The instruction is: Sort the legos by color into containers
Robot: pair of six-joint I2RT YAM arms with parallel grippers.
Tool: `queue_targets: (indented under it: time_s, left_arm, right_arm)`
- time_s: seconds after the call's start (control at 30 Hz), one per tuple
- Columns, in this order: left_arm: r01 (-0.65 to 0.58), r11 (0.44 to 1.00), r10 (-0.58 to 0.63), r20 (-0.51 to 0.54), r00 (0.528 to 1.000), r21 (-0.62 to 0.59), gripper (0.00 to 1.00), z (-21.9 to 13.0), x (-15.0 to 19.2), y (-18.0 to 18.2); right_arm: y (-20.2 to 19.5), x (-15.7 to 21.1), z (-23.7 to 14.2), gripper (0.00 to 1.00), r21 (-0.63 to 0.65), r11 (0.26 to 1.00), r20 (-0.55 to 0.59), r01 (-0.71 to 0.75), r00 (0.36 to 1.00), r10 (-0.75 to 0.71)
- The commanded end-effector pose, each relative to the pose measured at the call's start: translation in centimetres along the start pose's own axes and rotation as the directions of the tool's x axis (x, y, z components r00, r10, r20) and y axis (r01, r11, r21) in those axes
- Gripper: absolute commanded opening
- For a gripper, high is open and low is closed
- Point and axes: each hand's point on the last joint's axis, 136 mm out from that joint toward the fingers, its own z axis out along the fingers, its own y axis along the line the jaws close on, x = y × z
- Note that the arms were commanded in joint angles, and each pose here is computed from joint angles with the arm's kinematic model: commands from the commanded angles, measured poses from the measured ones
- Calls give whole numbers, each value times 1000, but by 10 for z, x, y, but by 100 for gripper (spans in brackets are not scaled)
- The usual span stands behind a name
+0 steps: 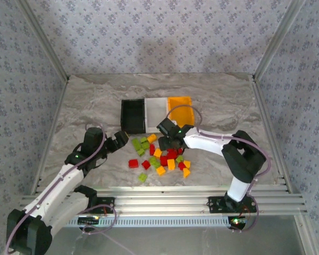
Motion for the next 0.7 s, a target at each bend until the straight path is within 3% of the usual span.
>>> queue_targets:
  time_s: [0.0, 0.27, 0.47, 0.67]
  left_arm:
    - [-15, 1000, 15, -6, 1000, 4, 100, -2, 1, -2]
    - [-3, 1000, 3, -3, 1000, 3, 99, 3, 1, 0]
    - [-2, 1000, 1, -15, 1000, -7, 100, 6, 3, 2]
    - [3, 1000, -3, -16, 1000, -9, 100, 7, 3, 1]
  right_arm:
    - [-4, 2, 1, 80, 40, 999, -19, 27, 999, -26]
    - [-6, 23, 13, 75, 49, 998, -82, 34, 996, -30]
    - [-2, 23, 17, 68, 14, 1000, -70, 15, 997, -14]
    - [-5, 28, 16, 72, 24, 1000, -83, 5, 997, -3]
